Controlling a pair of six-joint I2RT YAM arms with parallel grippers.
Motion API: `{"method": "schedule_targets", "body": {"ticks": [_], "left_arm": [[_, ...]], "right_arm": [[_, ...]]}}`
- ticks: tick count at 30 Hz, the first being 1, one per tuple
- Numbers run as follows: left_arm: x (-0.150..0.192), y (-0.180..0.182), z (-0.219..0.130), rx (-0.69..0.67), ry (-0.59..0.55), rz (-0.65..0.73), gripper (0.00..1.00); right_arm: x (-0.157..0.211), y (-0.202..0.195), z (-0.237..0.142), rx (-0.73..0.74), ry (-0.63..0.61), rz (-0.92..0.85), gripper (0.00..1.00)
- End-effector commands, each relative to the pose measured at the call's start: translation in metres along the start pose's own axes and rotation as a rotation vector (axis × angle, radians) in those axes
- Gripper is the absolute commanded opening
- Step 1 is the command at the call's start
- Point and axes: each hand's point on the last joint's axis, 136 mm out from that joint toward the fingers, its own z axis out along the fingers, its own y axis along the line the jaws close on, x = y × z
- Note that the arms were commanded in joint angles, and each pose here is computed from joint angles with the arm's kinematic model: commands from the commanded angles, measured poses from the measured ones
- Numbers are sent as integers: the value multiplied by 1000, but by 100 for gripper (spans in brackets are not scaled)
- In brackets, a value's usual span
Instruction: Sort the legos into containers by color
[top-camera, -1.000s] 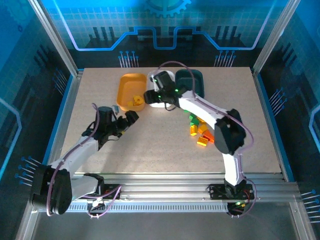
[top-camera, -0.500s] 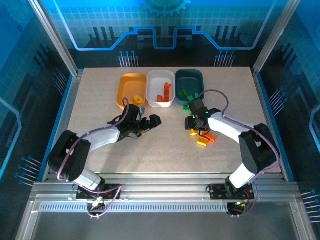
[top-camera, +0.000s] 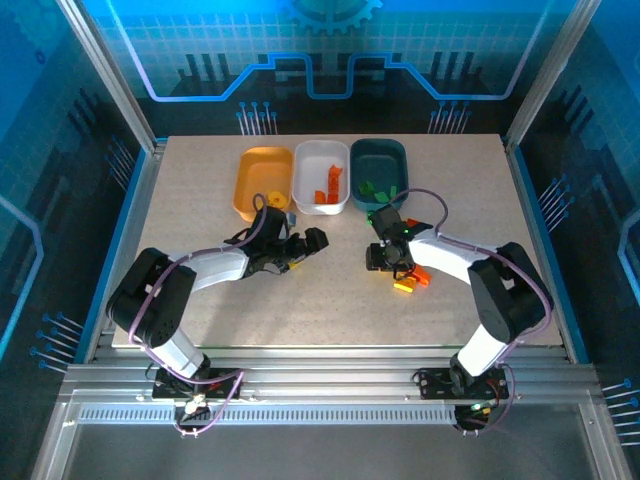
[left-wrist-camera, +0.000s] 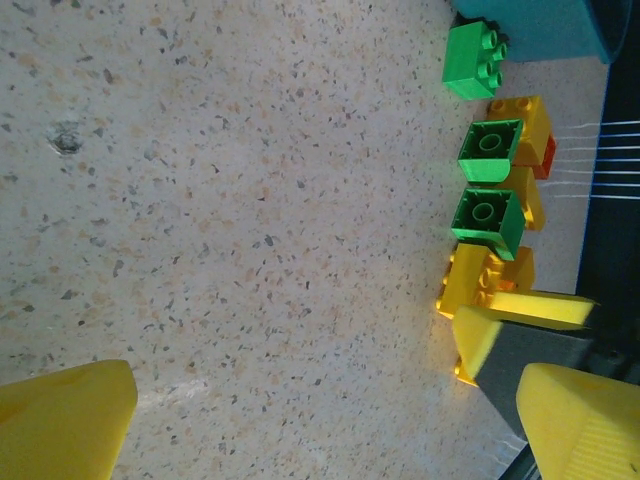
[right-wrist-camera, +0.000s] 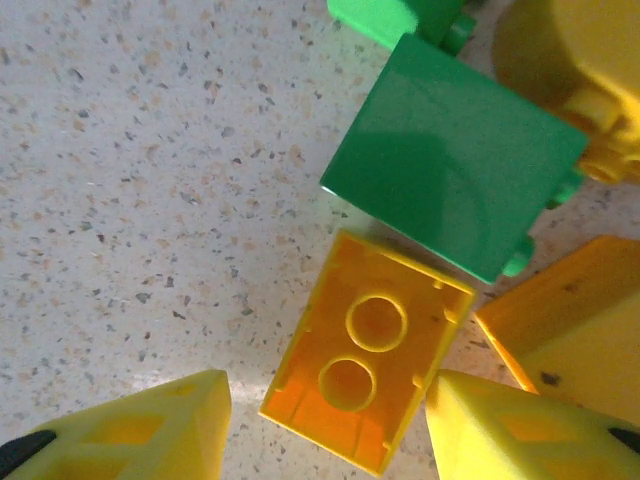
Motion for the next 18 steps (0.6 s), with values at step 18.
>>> {"method": "schedule_targets", "body": {"ticks": [18], "left_arm": [[-30,-4,-41,-14,-96,40,99]], "right_arm": [[-29,24,17,41,-42,-37,39]]}}
